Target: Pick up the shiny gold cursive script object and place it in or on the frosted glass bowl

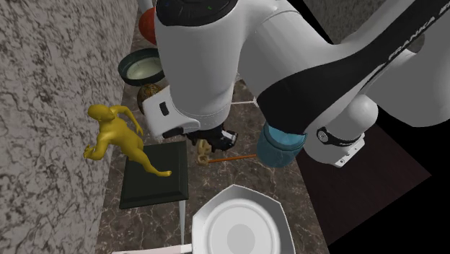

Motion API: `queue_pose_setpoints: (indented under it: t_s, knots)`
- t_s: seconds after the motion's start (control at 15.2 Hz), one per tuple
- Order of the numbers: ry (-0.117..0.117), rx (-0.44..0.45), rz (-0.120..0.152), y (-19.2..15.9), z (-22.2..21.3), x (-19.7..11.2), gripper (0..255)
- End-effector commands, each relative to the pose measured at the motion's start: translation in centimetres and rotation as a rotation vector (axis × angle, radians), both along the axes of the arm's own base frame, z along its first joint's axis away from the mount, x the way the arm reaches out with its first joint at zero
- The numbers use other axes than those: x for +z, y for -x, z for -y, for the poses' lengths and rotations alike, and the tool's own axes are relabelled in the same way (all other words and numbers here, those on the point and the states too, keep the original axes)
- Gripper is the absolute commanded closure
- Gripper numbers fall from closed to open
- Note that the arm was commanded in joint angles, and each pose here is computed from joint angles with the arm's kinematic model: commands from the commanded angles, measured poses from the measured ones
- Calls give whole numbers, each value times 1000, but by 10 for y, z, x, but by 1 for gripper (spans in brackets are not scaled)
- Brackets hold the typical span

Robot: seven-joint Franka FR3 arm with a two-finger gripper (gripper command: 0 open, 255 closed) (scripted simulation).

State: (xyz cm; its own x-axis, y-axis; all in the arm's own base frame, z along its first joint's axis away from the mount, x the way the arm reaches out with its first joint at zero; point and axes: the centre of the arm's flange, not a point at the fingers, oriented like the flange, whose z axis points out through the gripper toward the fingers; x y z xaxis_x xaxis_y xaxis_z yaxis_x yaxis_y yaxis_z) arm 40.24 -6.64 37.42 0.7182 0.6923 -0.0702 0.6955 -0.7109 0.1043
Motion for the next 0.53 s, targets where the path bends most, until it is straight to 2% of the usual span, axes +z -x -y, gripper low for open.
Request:
queue_pose_setpoints:
  t_s: [0.0,0.46]
  knots:
    - [0,0,0,-2,13,4,255]
    - [0,0,0,-16,105,4,255]
